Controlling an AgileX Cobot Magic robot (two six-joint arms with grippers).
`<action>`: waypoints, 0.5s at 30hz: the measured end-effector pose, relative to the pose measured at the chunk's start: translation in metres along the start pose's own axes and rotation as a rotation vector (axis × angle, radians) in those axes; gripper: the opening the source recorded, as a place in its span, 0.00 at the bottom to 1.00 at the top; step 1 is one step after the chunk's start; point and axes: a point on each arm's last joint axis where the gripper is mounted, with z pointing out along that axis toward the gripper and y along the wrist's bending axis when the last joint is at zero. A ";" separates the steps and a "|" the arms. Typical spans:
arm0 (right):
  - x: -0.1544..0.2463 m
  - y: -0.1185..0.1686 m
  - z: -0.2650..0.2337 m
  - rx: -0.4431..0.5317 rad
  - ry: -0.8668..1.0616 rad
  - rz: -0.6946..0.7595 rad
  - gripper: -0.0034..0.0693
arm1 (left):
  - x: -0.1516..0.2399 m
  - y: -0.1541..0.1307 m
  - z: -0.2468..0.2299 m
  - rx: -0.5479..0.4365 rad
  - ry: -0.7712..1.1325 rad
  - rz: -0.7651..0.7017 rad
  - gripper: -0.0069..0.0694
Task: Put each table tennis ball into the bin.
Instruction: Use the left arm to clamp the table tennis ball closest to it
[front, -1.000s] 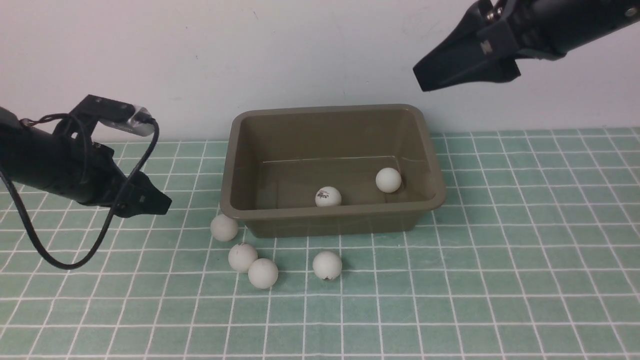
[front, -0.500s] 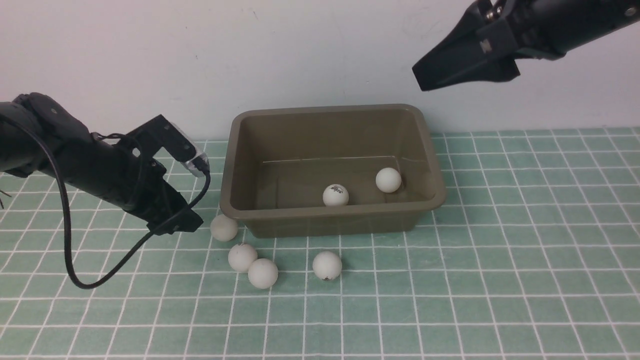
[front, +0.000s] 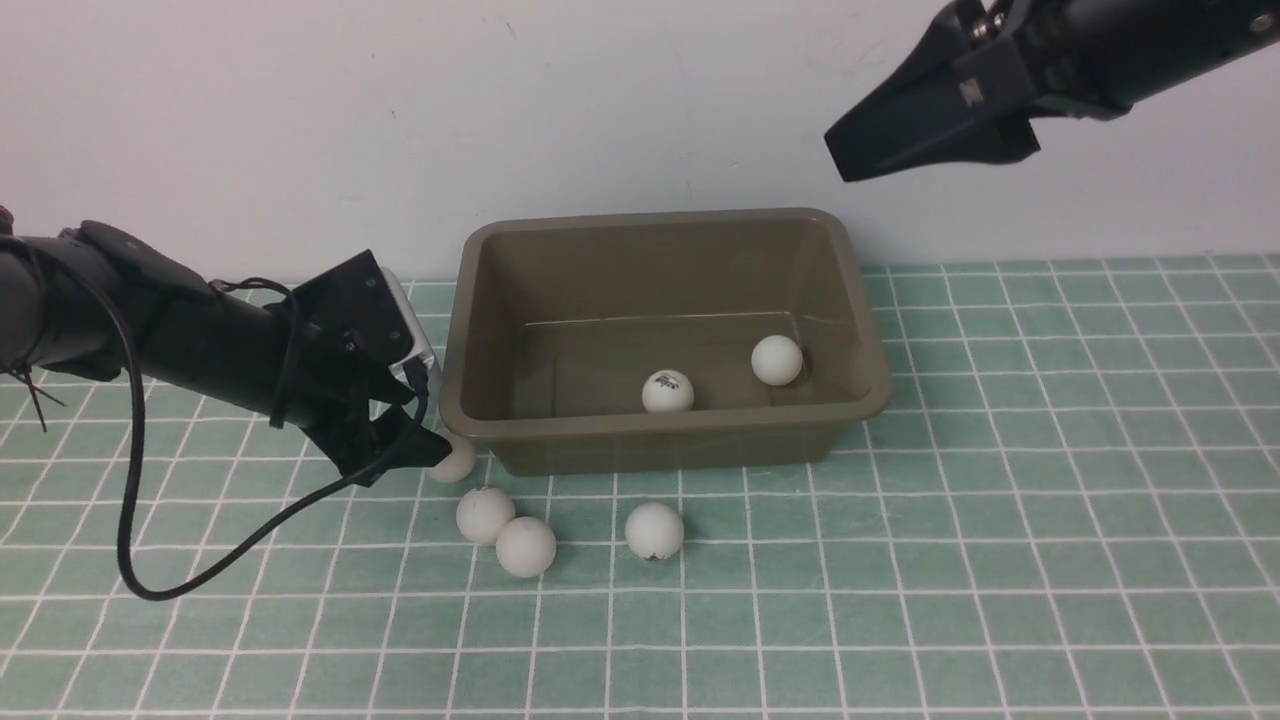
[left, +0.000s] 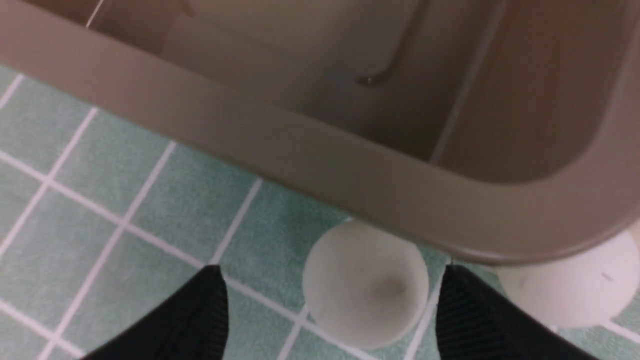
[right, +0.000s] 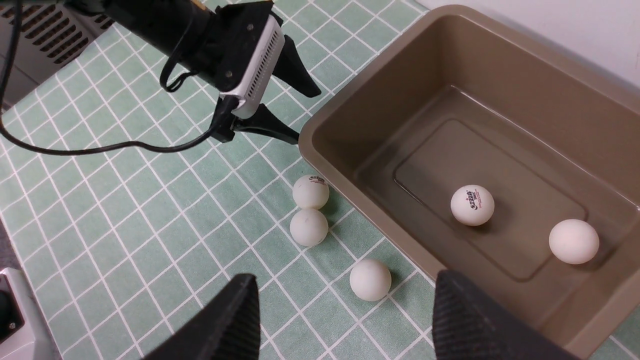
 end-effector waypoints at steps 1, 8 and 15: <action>0.000 0.000 0.000 0.000 0.000 0.000 0.63 | 0.001 0.000 0.002 0.003 -0.005 0.002 0.74; 0.000 0.000 0.000 0.000 0.000 0.000 0.63 | 0.005 0.001 0.013 0.015 -0.032 -0.032 0.74; 0.000 0.000 0.000 0.000 0.000 0.001 0.63 | 0.014 0.002 0.026 0.023 -0.030 -0.076 0.68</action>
